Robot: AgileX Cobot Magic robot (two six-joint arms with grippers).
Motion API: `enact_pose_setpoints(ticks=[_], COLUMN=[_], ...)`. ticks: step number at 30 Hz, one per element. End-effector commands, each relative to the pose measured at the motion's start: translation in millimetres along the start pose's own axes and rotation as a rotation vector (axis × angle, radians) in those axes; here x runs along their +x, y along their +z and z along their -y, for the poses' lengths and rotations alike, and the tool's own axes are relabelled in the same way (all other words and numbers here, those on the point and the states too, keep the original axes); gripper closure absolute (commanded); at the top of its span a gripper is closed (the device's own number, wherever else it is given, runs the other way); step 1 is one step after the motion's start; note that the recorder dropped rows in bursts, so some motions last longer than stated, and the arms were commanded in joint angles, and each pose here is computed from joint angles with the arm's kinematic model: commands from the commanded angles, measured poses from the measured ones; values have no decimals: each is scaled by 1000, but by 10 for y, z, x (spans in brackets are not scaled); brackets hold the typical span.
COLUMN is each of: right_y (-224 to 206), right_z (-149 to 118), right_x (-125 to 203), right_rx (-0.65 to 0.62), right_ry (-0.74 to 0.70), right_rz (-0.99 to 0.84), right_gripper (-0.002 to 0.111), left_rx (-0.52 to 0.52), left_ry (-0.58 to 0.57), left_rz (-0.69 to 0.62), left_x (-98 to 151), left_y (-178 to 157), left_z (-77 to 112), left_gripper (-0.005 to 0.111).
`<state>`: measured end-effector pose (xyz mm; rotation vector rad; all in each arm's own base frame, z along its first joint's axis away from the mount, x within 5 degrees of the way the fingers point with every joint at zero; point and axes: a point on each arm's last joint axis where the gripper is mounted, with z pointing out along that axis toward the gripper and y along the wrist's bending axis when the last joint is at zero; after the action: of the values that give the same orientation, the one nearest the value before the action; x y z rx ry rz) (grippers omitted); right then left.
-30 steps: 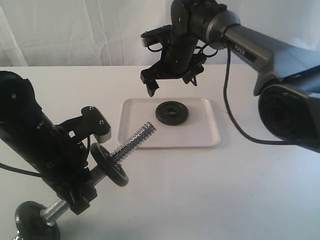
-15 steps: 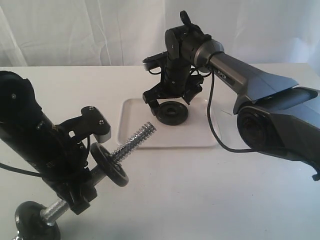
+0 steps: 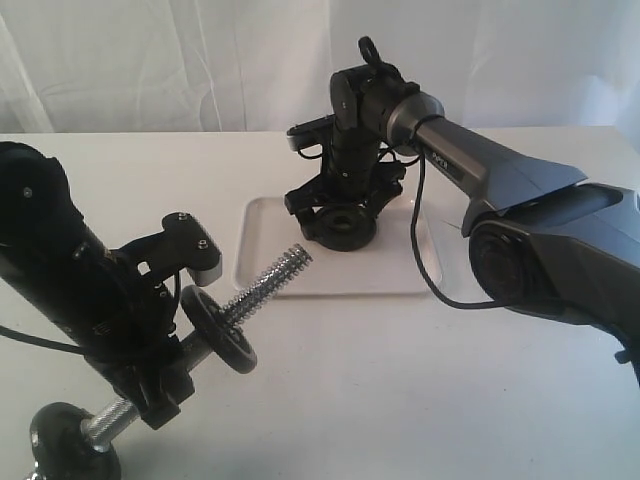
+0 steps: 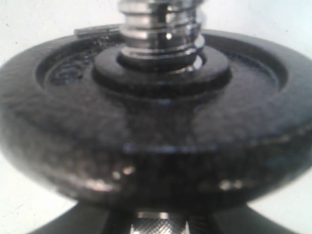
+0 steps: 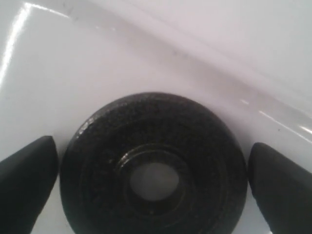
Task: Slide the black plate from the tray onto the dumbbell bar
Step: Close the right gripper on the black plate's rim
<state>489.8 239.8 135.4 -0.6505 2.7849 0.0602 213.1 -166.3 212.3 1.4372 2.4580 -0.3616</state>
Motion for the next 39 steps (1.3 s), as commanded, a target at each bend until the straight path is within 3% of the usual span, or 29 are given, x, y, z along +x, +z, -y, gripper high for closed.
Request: enact_pose_setpoints(ticks=[1,7,17,29,35,39], right_y=[221,221,179,131,81,50], right_z=[63,44,38,39,40,41], right_x=[79,79,66,55,41,32], right_rx=[8,-12,-19,-20,-20,-20], right_ry=[3,21,39,35,14,14], right_rz=[-54,-54,-46,-39,-29,-23], right_gripper=[10,37,19,18,6,4], left_rx=[18,23,31,32,32,32], left_ry=[-41,-41,-41,-41,-41,-41], left_rz=[91,85,76,75,75,75], left_x=[-105,-99,-91,-90,-90,-90], left_y=[-155,-155,-154,-154,-154,-154], left_z=[64,69,76,77,77,77], left_gripper=[107,107,107,107,107,107])
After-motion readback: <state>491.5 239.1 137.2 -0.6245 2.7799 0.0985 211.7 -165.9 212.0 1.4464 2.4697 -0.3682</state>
